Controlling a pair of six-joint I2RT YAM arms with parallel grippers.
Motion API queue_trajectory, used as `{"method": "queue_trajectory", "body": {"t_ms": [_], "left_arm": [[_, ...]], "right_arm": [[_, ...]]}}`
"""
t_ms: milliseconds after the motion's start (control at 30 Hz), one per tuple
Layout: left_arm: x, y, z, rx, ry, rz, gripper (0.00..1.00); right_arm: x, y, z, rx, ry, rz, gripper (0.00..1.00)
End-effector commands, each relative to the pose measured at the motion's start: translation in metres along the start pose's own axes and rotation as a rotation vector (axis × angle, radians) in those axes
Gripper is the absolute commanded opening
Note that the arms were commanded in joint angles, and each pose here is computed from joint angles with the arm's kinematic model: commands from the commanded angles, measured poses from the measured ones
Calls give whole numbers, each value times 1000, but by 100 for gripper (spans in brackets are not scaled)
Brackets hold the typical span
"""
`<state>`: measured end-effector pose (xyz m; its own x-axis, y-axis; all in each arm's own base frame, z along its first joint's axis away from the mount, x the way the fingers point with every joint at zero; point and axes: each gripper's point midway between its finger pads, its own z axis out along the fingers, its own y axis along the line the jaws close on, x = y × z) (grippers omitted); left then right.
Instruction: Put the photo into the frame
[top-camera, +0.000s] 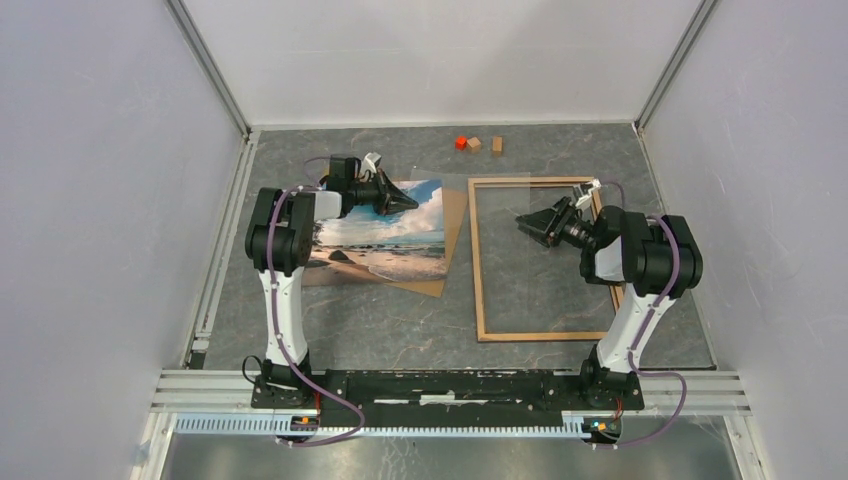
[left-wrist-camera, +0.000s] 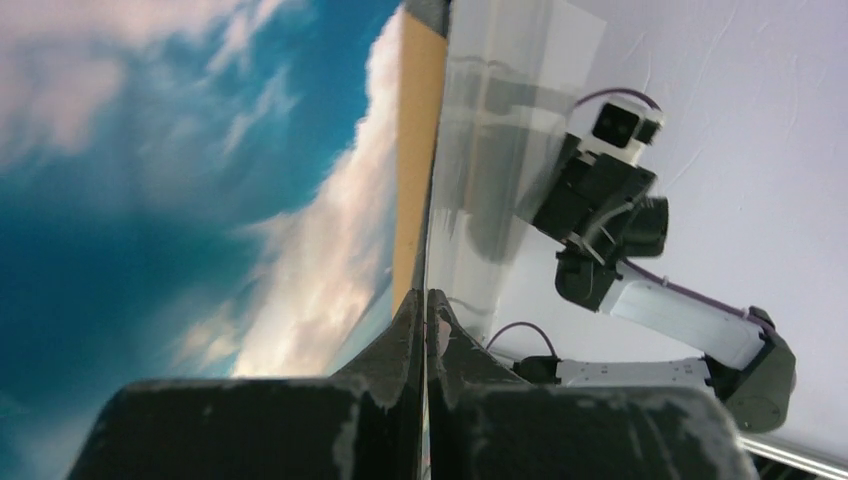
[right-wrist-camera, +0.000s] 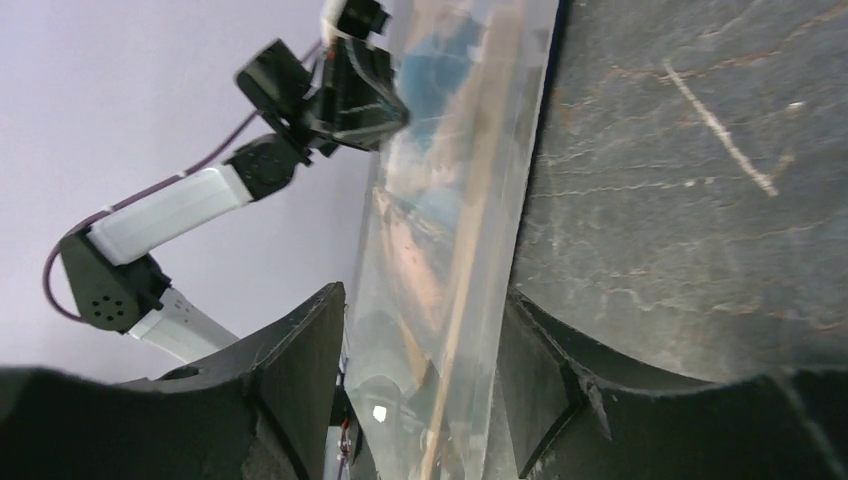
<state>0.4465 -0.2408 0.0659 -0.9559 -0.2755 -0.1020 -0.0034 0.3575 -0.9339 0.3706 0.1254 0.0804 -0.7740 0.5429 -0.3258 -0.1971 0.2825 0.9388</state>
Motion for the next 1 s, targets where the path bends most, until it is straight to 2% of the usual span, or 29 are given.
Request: {"method": "queue_trajectory", "body": {"t_ms": [0, 67, 200, 433, 500, 600, 633, 667, 967], "left_arm": [[-3, -2, 7, 40, -98, -110, 2], [0, -3, 10, 64, -120, -144, 2], [3, -5, 10, 87, -154, -181, 2], [22, -18, 22, 108, -142, -178, 2], [30, -18, 29, 101, -130, -176, 2], [40, -18, 38, 87, -112, -187, 4], [43, -18, 41, 83, -104, -188, 6], [48, -20, 46, 79, -94, -185, 9], [86, -29, 79, -9, -7, -100, 46]], "right_arm": [[-10, 54, -6, -148, -86, -141, 60], [-5, 49, -8, -123, -90, -131, 56], [2, 28, -10, -16, -80, -149, 55], [0, -16, -21, 260, 34, -216, 50], [-4, -27, -28, 353, 93, -251, 42], [-15, -40, -44, 437, 140, -254, 13], [-19, -41, -47, 435, 146, -260, 3], [-20, -42, -51, 429, 156, -257, 0], [-38, -54, -76, 443, 201, -350, 0]]}}
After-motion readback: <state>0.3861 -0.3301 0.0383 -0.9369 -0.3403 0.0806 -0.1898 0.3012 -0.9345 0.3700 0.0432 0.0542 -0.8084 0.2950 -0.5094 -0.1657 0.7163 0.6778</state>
